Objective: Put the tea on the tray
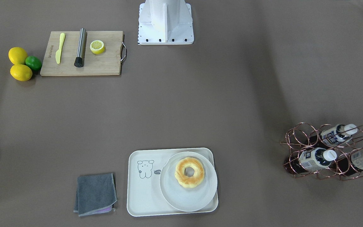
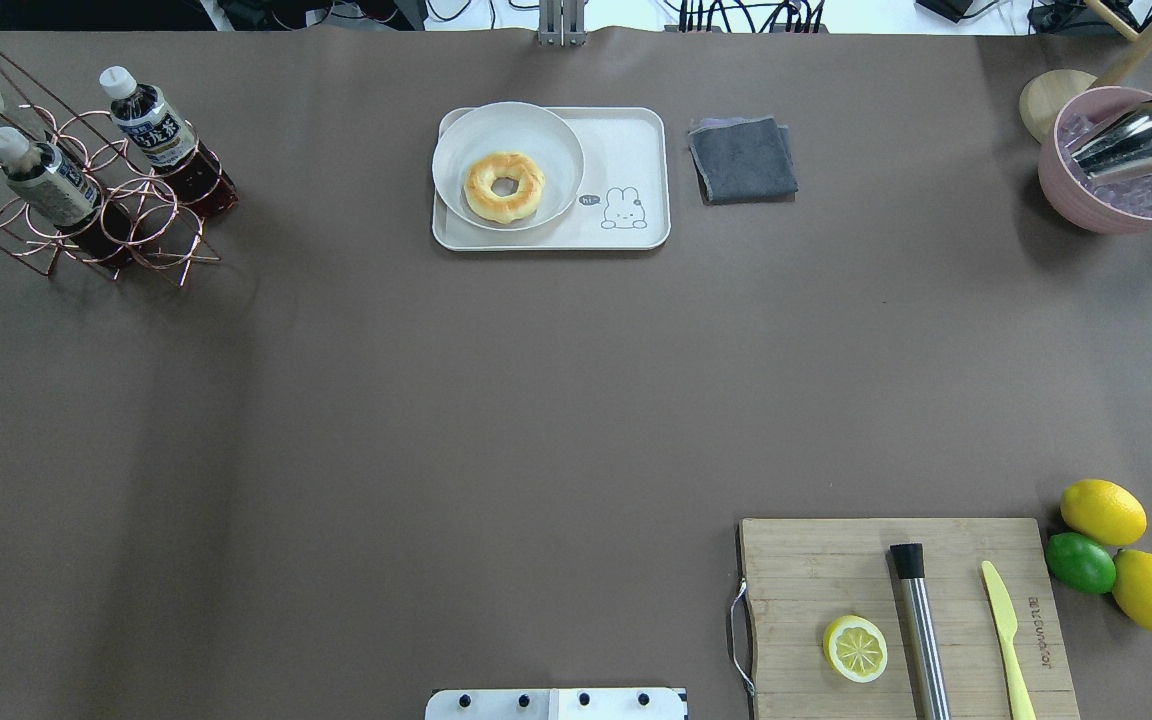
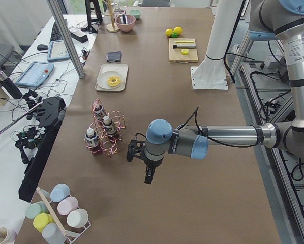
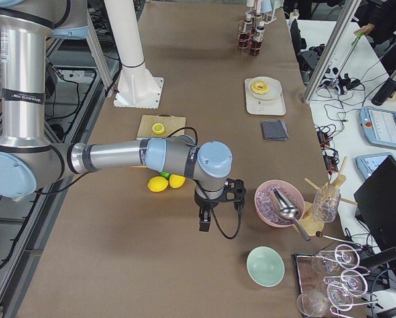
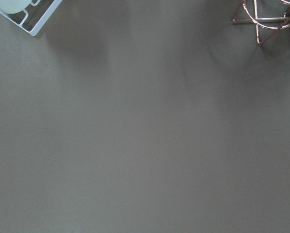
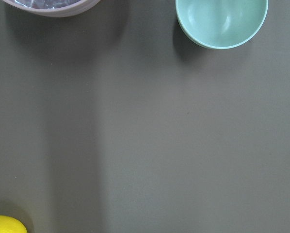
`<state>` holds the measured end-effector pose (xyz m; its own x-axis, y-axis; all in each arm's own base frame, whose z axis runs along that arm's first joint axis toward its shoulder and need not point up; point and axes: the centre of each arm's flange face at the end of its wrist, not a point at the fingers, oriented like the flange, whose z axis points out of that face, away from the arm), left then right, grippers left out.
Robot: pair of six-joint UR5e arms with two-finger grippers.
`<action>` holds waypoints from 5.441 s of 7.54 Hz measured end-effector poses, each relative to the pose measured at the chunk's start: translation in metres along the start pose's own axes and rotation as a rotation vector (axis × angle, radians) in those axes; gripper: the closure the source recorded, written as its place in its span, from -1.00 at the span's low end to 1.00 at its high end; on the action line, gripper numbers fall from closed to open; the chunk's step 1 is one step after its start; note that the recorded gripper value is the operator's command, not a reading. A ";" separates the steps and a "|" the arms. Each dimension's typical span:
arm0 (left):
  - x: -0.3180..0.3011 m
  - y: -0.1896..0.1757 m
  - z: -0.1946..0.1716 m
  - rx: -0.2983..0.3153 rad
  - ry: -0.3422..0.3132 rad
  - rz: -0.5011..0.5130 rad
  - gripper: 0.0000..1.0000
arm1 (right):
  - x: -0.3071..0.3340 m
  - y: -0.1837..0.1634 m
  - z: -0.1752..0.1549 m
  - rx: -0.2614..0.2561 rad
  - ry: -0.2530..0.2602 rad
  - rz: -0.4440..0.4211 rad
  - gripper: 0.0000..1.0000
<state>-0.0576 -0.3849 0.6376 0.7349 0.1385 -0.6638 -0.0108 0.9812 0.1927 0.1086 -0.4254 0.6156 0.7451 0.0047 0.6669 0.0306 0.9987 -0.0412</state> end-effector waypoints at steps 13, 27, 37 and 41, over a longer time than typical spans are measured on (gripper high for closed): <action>-0.020 0.008 -0.029 0.059 -0.020 -0.065 -0.95 | 0.002 -0.005 -0.004 0.042 -0.006 0.054 -1.00; -0.017 -0.015 -0.034 0.079 0.009 -0.068 -0.95 | 0.004 -0.002 -0.002 0.051 -0.003 0.031 -1.00; 0.113 -0.044 -0.011 0.078 0.100 -0.040 -0.95 | 0.005 -0.004 0.002 0.068 -0.014 0.024 -1.00; 0.236 -0.115 0.012 0.140 0.123 -0.096 -0.95 | 0.003 -0.007 -0.001 0.075 -0.015 0.020 -1.00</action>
<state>0.1253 -0.4669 0.4674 0.6399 0.0686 -0.7654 0.1563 0.9636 0.2170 0.1112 -0.4321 0.6167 0.7350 0.0252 0.6776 -0.0347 0.9994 0.0005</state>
